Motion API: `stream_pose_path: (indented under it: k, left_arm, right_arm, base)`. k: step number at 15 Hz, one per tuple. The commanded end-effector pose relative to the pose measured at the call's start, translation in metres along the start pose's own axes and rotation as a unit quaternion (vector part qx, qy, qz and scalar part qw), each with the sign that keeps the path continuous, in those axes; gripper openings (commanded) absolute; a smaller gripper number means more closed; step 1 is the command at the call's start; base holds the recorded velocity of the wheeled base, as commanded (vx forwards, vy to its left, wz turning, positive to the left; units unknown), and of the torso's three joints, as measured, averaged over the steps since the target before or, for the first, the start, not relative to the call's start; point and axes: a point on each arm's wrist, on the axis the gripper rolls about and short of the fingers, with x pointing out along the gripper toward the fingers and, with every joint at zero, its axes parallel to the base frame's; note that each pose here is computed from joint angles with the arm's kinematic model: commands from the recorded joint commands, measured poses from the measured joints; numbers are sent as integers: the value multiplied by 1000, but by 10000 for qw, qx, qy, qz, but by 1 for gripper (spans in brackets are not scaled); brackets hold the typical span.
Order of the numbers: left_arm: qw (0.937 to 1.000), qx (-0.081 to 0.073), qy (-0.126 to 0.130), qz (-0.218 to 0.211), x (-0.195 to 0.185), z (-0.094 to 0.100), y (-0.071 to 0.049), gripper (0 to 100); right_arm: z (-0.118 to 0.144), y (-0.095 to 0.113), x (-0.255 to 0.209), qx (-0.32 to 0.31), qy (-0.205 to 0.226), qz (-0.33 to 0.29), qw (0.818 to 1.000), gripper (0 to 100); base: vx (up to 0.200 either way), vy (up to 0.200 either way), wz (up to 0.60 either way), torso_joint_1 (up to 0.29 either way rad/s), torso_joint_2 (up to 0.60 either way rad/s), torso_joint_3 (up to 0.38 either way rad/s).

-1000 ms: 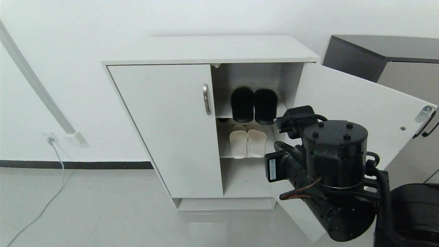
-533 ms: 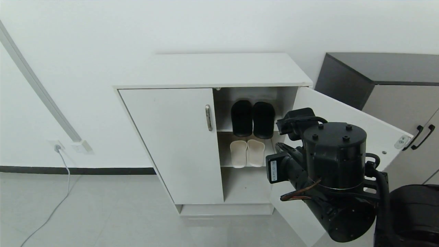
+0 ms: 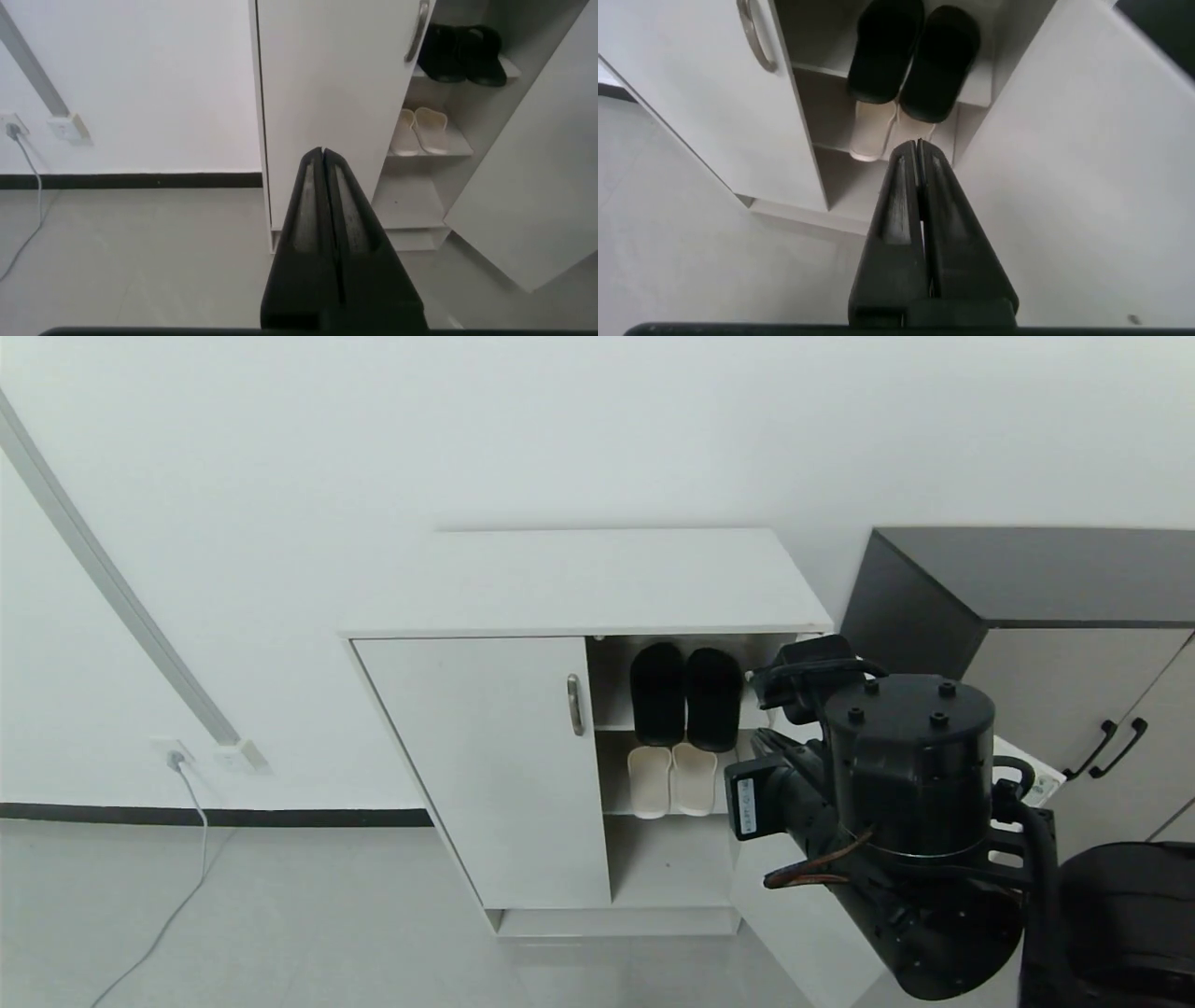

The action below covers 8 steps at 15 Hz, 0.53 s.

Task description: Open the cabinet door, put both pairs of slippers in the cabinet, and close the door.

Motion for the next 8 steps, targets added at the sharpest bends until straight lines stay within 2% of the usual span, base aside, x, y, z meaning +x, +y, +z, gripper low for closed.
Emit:
stream_pose_path:
  k: [1,5,8]
  left_arm:
    - [10000,-1,8,1,0,0,0,0]
    - [10000,6,8,1,0,0,0,0]
    - [10000,6,0,1,0,0,0,0]
  right_arm:
    - [-3,-5,0,-156,43,-57,9999,0]
    - [-5,-8,0,-26,-144,15,9999,0]
    - [-8,-7,1,-89,-126,83,9998,0]
  base:
    - [0,0,0,237,-549,-325]
    - [0,0,0,226,-512,-289]
    - [0,0,0,53,-118,-76]
